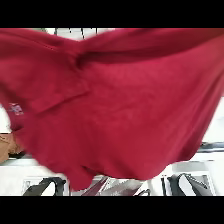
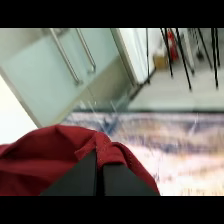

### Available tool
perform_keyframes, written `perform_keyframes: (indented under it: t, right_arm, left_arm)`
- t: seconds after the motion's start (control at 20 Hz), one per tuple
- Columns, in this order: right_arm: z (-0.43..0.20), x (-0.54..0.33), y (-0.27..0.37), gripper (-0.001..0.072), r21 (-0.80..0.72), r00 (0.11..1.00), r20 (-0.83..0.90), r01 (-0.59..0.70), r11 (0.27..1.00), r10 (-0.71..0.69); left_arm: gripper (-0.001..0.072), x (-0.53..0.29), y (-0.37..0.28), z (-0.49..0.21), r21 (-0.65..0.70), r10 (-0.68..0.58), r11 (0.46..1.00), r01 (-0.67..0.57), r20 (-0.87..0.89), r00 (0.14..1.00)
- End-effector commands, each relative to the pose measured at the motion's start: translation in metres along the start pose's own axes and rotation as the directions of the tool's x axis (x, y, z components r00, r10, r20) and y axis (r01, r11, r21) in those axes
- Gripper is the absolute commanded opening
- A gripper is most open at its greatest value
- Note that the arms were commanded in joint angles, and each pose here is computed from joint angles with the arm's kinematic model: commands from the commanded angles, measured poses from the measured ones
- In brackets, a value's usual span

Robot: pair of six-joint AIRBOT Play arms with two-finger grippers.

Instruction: Fold the shirts.

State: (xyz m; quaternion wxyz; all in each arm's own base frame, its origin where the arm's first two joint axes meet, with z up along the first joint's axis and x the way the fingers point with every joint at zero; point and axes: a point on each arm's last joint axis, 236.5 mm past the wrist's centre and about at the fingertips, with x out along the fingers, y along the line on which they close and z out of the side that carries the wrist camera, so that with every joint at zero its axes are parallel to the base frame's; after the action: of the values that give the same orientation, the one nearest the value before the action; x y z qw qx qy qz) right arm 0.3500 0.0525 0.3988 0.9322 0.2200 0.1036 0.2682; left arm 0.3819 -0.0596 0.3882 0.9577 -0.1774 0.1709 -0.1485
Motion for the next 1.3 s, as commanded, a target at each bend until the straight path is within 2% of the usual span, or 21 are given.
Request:
perform_keyframes:
  t: [0.0,0.1,0.15,0.3,0.45,0.6,0.75,0.85,0.95,1.1,1.25]
  right_arm:
    - [-0.127,0.058,-0.147,0.0022,0.212,0.962,-0.144,0.257,0.943,-0.230]
    - [-0.202,0.079,-0.229,0.0021,0.320,0.911,-0.215,0.405,0.856,-0.351]
    - [-0.234,0.091,-0.257,0.0022,0.375,0.897,-0.265,0.434,0.819,-0.354]
    - [-0.304,0.128,-0.312,0.0021,0.468,0.867,-0.404,0.470,0.749,-0.292]
    - [-0.324,0.163,-0.345,0.0021,0.534,0.866,-0.446,0.459,0.711,-0.224]
    - [-0.297,0.191,-0.362,0.0021,0.552,0.893,-0.403,0.413,0.724,-0.201]
    - [-0.267,0.200,-0.359,0.0022,0.533,0.912,-0.364,0.368,0.762,-0.186]
    - [-0.272,0.196,-0.350,0.0022,0.535,0.909,-0.393,0.347,0.770,-0.137]
    - [-0.289,0.182,-0.343,0.0022,0.511,0.876,-0.473,0.356,0.783,-0.090]
    - [-0.317,0.163,-0.334,0.0021,0.450,0.802,-0.596,0.379,0.808,-0.044]
    - [-0.345,0.145,-0.337,0.0022,0.372,0.709,-0.701,0.447,0.813,-0.070]
  left_arm:
    - [0.0017,0.121,0.074,-0.124,0.076,0.141,0.989,-0.123,-0.327,0.934]
    - [0.0016,0.179,0.123,-0.186,0.075,0.203,0.979,-0.190,-0.427,0.881]
    - [0.0016,0.202,0.145,-0.211,0.053,0.214,0.975,-0.215,-0.460,0.862]
    - [0.0016,0.265,0.194,-0.274,-0.087,0.172,0.961,-0.263,-0.557,0.813]
    - [0.0017,0.312,0.207,-0.288,-0.173,0.111,0.953,-0.249,-0.566,0.817]
    - [0.0017,0.343,0.194,-0.260,-0.219,0.064,0.956,-0.196,-0.496,0.866]
    - [0.0016,0.348,0.172,-0.224,-0.186,0.049,0.972,-0.143,-0.437,0.898]
    - [0.0016,0.338,0.168,-0.217,-0.157,0.060,0.977,-0.144,-0.444,0.894]
    - [0.0016,0.321,0.173,-0.226,-0.117,0.096,0.977,-0.177,-0.498,0.862]
    - [0.0016,0.287,0.191,-0.254,-0.040,0.174,0.966,-0.255,-0.631,0.756]
    - [0.0016,0.268,0.206,-0.288,0.010,0.214,0.955,-0.295,-0.712,0.669]
